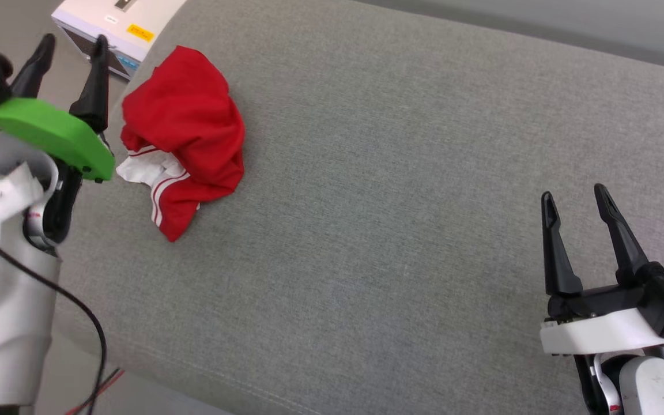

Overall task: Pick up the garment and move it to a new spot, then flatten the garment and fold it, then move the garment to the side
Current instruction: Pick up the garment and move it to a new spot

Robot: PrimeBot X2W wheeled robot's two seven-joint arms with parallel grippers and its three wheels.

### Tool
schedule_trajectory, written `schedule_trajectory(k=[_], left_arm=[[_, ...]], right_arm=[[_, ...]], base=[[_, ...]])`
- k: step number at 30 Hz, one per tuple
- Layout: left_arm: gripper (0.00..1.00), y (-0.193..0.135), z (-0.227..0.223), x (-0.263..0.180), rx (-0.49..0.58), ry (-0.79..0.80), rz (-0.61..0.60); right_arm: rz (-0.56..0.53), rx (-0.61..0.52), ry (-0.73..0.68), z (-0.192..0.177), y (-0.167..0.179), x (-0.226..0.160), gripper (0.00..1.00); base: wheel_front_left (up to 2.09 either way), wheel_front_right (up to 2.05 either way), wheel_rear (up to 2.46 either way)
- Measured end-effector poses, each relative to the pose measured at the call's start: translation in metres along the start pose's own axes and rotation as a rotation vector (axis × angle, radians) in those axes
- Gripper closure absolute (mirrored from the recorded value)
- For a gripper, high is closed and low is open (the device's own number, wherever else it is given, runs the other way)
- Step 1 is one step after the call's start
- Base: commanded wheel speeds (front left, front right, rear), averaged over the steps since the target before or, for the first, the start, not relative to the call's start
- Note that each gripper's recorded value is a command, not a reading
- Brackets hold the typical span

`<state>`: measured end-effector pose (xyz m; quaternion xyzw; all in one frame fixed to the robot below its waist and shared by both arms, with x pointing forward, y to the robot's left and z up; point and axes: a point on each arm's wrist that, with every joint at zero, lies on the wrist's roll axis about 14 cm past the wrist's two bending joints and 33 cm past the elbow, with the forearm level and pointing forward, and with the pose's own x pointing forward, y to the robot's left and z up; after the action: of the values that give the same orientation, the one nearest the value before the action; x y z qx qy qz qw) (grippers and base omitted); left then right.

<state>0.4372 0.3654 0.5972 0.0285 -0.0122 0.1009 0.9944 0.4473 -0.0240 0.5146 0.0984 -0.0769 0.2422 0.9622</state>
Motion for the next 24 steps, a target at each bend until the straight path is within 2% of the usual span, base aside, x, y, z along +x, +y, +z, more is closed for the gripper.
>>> schedule_trajectory(k=[3,10,15,21,24], left_arm=[[0.0,-0.013,-0.031,0.013,-0.016,0.226,-0.074],[0.0,-0.036,-0.101,0.013,0.061,0.695,-0.206],[0.0,-0.042,-0.149,0.005,0.086,0.936,-0.239],[0.0,-0.035,-0.212,-0.015,0.112,1.19,-0.212],[0.0,-0.039,-0.232,-0.019,0.12,1.268,-0.22]], right_arm=[[-0.021,0.0,0.009,-0.006,-0.009,0.0,0.0],[-0.064,0.0,0.036,-0.022,-0.028,0.001,0.0],[-0.09,-0.009,0.053,-0.035,-0.042,0.004,0.0],[-0.109,-0.015,0.084,-0.054,-0.056,0.007,0.0],[-0.123,-0.016,0.099,-0.063,-0.064,0.006,0.0]], base=[[0.0,0.0,0.0],[0.0,0.0,0.0],[0.0,0.0,0.0],[0.0,0.0,0.0],[0.0,0.0,0.0]])
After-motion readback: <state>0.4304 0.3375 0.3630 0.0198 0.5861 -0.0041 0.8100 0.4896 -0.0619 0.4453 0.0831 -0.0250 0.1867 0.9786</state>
